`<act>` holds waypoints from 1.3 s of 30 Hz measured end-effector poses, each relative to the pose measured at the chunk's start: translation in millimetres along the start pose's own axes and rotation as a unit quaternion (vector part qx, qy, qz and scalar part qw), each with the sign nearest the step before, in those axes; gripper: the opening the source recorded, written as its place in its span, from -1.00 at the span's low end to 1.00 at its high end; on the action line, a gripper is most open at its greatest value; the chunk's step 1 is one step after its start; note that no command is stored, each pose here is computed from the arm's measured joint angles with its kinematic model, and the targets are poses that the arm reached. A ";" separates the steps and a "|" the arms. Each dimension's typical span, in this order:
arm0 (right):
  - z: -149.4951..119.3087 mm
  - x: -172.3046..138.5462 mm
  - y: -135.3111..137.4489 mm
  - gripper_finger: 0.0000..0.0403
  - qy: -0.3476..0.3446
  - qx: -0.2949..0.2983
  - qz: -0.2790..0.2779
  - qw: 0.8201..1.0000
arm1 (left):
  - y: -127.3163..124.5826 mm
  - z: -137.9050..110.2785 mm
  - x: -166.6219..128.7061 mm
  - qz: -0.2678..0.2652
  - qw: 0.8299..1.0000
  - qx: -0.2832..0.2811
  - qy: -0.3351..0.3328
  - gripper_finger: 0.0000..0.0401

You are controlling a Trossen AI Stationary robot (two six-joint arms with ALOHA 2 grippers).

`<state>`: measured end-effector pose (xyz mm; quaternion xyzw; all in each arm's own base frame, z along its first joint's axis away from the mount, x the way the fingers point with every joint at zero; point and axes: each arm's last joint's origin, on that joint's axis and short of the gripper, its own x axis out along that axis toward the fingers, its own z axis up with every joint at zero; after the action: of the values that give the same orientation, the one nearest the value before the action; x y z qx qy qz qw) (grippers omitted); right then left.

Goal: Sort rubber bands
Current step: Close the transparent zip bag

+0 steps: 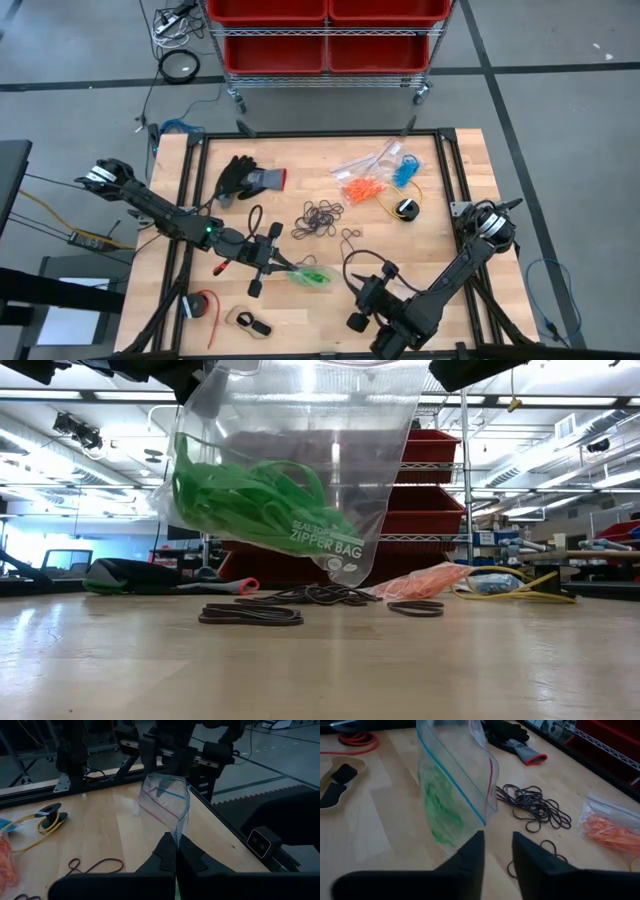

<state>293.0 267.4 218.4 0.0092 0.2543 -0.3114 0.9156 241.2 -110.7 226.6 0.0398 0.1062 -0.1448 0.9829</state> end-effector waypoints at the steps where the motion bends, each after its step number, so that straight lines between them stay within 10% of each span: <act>1: 0.3 0.6 -0.1 -0.48 0.000 0.000 -0.001 1.000 | -0.1 0.0 0.0 -0.002 1.000 0.000 0.000 -1.00; 13: 7.8 14.1 -2.1 -0.11 -0.003 0.024 -0.014 1.000 | -1.4 0.2 0.0 -0.024 1.000 -0.009 -0.001 -1.00; 39: 22.2 30.7 9.9 -0.98 0.010 -0.025 0.032 0.999 | 0.7 -2.8 -0.1 0.013 1.000 -0.005 0.014 -1.00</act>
<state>329.7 254.1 221.9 -0.0028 0.2707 -0.2754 0.9224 240.7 -109.7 223.9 0.0384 0.1202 -0.1309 0.9833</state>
